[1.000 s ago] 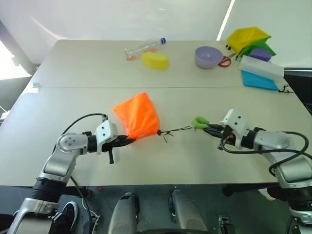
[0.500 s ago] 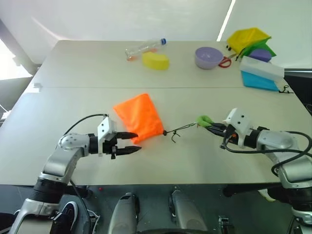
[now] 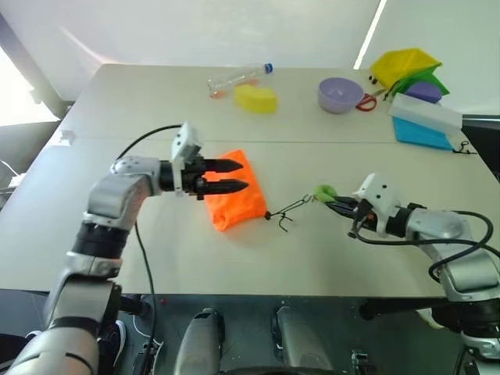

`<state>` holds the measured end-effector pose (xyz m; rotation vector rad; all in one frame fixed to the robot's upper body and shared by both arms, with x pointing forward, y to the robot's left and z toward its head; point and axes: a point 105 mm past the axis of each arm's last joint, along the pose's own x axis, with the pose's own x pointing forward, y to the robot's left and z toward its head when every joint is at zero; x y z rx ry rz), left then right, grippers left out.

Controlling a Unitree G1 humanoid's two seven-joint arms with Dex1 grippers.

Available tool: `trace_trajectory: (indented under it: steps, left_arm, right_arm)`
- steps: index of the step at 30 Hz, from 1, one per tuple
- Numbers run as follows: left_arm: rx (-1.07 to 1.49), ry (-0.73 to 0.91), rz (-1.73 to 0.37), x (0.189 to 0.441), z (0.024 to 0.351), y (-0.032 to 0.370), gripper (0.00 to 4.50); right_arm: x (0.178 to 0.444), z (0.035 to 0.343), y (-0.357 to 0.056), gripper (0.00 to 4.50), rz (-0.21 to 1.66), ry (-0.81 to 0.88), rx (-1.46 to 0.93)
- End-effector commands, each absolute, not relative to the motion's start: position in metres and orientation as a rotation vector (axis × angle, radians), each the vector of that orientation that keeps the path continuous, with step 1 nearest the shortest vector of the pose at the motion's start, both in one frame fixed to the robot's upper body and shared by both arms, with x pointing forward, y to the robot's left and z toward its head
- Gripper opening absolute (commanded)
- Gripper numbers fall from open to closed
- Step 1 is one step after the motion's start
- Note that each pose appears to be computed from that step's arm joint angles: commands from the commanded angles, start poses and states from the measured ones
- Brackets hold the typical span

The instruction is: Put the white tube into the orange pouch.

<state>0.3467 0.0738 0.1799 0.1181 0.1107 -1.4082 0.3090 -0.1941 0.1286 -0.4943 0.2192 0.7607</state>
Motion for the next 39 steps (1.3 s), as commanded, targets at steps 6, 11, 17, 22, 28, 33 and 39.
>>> trace_trajectory:
  steps: [6, 11, 17, 22, 28, 33, 39]
  left_arm:
    - [0.371, 0.280, -1.638, 0.345, 0.150, 0.031, 2.80]
    - [0.648, 0.344, -1.652, 0.354, 0.128, 0.026, 2.80]
    - [0.667, 0.396, -1.661, 0.355, 0.121, 0.018, 2.80]
    - [0.637, 0.448, -1.668, 0.351, 0.117, 0.016, 2.80]
    - [0.695, 0.409, -1.676, 0.350, 0.117, 0.016, 2.80]
    - [0.787, 0.362, -1.690, 0.351, 0.114, 0.021, 2.80]
    - [0.769, 0.347, -1.682, 0.353, 0.112, 0.019, 1.97]
  right_arm:
    - [0.313, 0.137, -0.190, 0.00, 0.739, 0.170, -0.519]
    - [0.313, 0.137, -0.189, 0.00, 0.726, 0.162, -0.523]
    - [0.311, 0.137, -0.186, 0.00, 0.719, 0.154, -0.521]
    - [0.311, 0.137, -0.185, 0.00, 0.714, 0.148, -0.525]
    - [0.312, 0.138, -0.185, 0.00, 0.714, 0.141, -0.528]
    - [0.311, 0.139, -0.184, 0.00, 0.713, 0.140, -0.530]
    - [0.311, 0.140, -0.185, 0.00, 0.711, 0.138, -0.535]
